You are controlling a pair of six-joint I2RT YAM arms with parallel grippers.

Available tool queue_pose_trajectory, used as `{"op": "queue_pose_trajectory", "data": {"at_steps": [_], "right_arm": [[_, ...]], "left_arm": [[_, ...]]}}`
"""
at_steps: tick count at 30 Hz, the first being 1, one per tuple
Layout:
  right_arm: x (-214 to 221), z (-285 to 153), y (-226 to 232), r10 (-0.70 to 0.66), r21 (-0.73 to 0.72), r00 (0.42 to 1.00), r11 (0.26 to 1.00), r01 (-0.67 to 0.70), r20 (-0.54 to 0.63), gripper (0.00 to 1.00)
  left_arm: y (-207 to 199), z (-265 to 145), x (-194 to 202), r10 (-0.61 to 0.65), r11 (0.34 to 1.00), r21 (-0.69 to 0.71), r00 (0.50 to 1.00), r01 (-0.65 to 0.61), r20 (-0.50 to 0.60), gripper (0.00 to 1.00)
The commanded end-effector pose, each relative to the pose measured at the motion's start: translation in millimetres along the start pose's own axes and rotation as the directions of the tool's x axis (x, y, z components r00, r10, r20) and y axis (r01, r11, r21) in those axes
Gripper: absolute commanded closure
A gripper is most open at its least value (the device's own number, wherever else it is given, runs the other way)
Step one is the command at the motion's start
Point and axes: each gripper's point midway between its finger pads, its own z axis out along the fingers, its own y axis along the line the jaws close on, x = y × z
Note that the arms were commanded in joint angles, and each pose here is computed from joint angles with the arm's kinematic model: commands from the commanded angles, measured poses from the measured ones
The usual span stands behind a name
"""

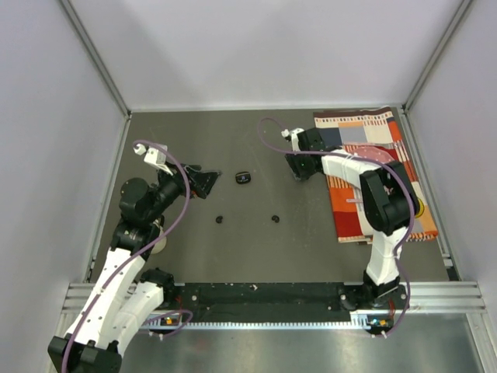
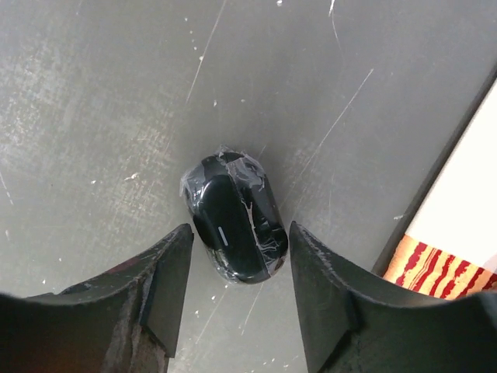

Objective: Insert the wireless bluetooth earbuds into the charging case
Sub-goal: Pick up the charging case at the center of the board.

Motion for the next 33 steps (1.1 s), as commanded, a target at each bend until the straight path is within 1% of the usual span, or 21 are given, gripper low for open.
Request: {"op": "queue_pose_trajectory", "data": {"at_steps": [1, 4, 7, 12, 13, 14, 19, 22, 24, 25, 27, 28, 30, 33], "right_arm": [[-13.0, 1.0, 0.0, -0.009, -0.030, 1.000, 1.000, 0.009, -0.002, 0.48], [-7.6, 4.7, -1.9, -0.006, -0.017, 0.999, 1.000, 0.005, -0.035, 0.56], [-3.4, 5.3, -3.0, -0.005, -0.010, 0.999, 1.000, 0.005, -0.054, 0.56], [1.9, 6.3, -6.5, -0.015, 0.009, 0.997, 1.000, 0.016, -0.071, 0.54], [3.4, 6.2, -8.0, -0.017, 0.017, 0.997, 1.000, 0.019, -0.078, 0.54], [4.4, 6.6, -8.7, -0.017, 0.021, 0.997, 1.000, 0.019, -0.082, 0.50], [3.7, 7.1, -8.7, -0.018, 0.018, 0.997, 1.000, 0.019, -0.081, 0.46], [3.0, 8.8, -8.5, -0.025, 0.018, 0.996, 0.999, 0.027, -0.083, 0.46], [2.6, 9.2, -8.0, -0.033, 0.012, 0.996, 0.999, 0.034, -0.084, 0.49], [2.5, 9.3, -7.6, -0.035, 0.009, 0.996, 0.999, 0.035, -0.083, 0.53], [0.4, 7.5, -6.9, -0.030, 0.002, 0.997, 1.000, 0.030, -0.076, 0.56], [-0.2, 6.7, -4.7, -0.031, -0.008, 0.997, 1.000, 0.031, -0.073, 0.63], [-3.8, 3.7, -0.4, -0.018, -0.029, 0.998, 0.999, 0.016, -0.060, 0.69], [-9.9, -3.1, 2.2, 0.004, -0.041, 0.999, 0.999, -0.006, -0.040, 0.81]], "left_arm": [[-0.1, -1.7, -5.4, 0.022, 1.000, -0.005, 1.000, -0.022, 0.019, 0.01], [-2.1, -2.0, -2.5, 0.021, 1.000, 0.010, 1.000, -0.021, 0.007, 0.01], [-1.6, -2.4, -1.7, 0.019, 1.000, 0.009, 1.000, -0.019, 0.008, 0.01], [-1.9, -1.4, -2.2, 0.015, 1.000, 0.009, 1.000, -0.015, 0.009, 0.01], [-2.4, -0.9, -3.0, 0.016, 1.000, 0.011, 1.000, -0.016, 0.010, 0.01], [-1.6, -0.2, -1.6, 0.010, 1.000, 0.011, 1.000, -0.010, 0.002, 0.01], [-1.5, 1.2, 1.2, 0.002, 1.000, 0.014, 1.000, -0.002, -0.013, 0.01], [-1.0, 0.8, 2.9, 0.000, 1.000, 0.014, 1.000, 0.000, -0.018, 0.01], [-2.1, 0.4, 2.7, 0.003, 1.000, 0.019, 1.000, -0.003, -0.015, 0.01], [-1.3, 0.5, 4.4, 0.003, 1.000, 0.019, 1.000, -0.003, -0.020, 0.01], [-2.7, 0.2, 3.4, 0.006, 1.000, 0.025, 1.000, -0.006, -0.016, 0.01], [-2.6, 0.1, 4.6, 0.006, 1.000, 0.027, 1.000, -0.005, -0.019, 0.01], [-2.7, 0.5, 5.7, 0.003, 1.000, 0.030, 1.000, -0.002, -0.020, 0.01], [-2.6, 1.3, 7.1, -0.002, 0.999, 0.033, 1.000, 0.003, -0.027, 0.01]]}}
